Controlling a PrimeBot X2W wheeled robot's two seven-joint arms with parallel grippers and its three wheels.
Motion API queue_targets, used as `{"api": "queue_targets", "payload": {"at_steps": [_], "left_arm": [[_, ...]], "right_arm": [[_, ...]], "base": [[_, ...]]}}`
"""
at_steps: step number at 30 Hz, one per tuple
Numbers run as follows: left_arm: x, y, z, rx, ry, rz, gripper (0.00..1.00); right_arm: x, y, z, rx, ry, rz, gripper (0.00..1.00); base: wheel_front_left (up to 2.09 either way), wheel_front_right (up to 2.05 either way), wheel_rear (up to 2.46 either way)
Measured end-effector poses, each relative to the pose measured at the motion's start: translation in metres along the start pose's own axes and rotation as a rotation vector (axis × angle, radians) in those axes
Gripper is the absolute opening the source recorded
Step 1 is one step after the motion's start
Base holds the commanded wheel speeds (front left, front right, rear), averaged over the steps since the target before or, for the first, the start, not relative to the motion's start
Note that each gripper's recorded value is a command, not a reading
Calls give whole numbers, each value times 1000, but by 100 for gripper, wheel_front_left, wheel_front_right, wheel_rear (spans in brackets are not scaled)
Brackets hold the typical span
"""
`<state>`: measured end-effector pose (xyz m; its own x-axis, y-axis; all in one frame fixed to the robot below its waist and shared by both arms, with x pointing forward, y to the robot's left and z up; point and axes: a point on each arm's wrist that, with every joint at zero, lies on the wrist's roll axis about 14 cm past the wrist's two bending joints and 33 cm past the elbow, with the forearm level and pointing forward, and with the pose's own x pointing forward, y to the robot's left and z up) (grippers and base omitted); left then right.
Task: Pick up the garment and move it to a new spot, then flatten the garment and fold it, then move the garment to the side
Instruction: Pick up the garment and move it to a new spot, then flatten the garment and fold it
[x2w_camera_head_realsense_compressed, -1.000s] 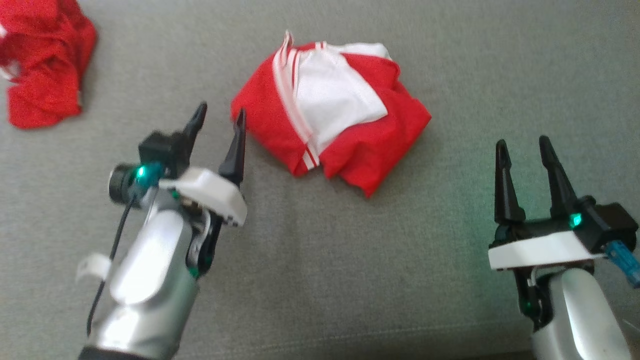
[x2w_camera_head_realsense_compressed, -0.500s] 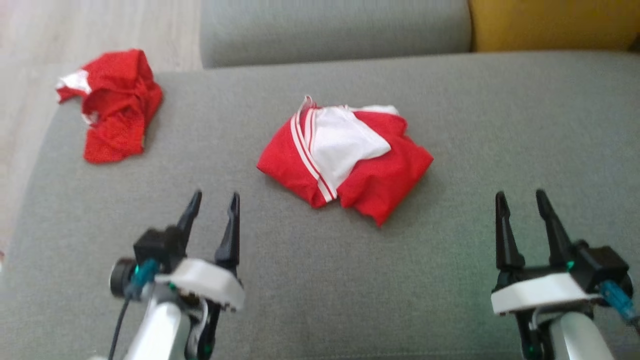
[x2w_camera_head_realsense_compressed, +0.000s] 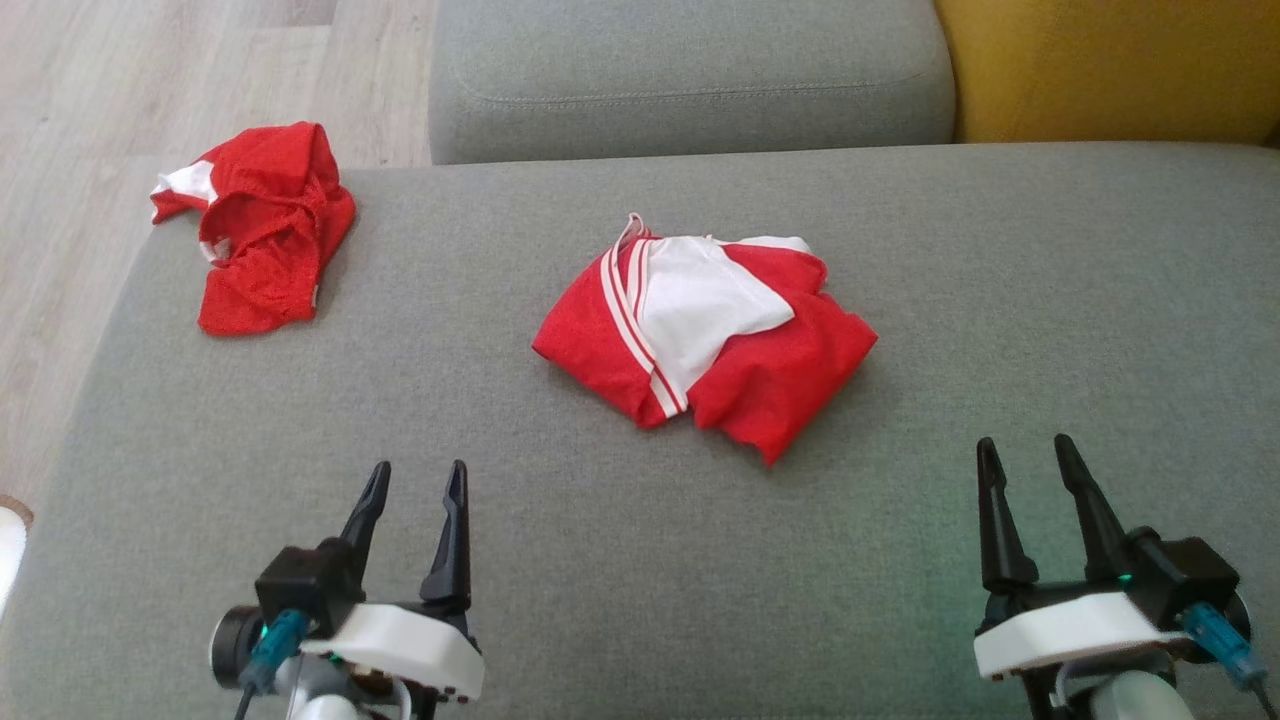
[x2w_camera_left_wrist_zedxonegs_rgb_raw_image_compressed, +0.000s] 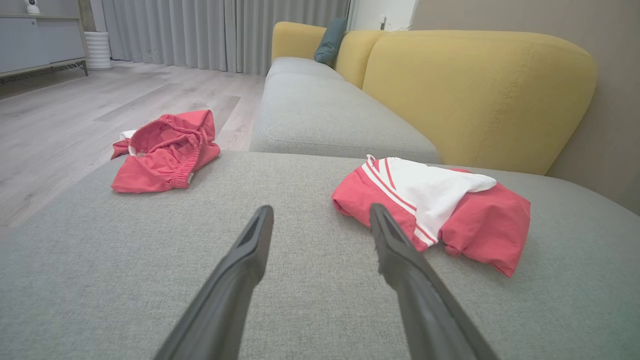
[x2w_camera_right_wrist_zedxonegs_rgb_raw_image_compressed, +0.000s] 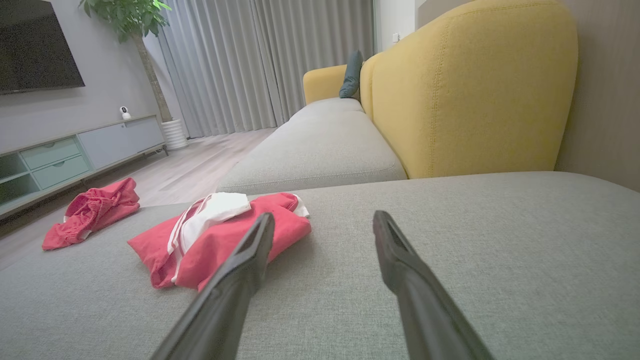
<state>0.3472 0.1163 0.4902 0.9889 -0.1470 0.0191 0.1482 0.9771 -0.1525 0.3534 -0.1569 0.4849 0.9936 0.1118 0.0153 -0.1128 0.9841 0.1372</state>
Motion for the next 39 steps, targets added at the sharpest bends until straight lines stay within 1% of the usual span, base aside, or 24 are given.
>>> {"api": "queue_targets", "payload": {"at_steps": [29,33,37,39], "left_arm": [[-3,14,-5,13,13,46,100],[-6,19,-8,8,24,59,100],[-6,25,-8,7,26,81,100],[-7,31,-7,9,25,101,100]], "right_arm": [[5,5,-13,8,42,16,100],[23,24,-10,30,34,73,100],[57,48,-3,48,16,145,100],[73,59,-5,68,29,173,100]], "base": [[0,0,0],[0,0,0],[0,0,0],[0,0,0]]}}
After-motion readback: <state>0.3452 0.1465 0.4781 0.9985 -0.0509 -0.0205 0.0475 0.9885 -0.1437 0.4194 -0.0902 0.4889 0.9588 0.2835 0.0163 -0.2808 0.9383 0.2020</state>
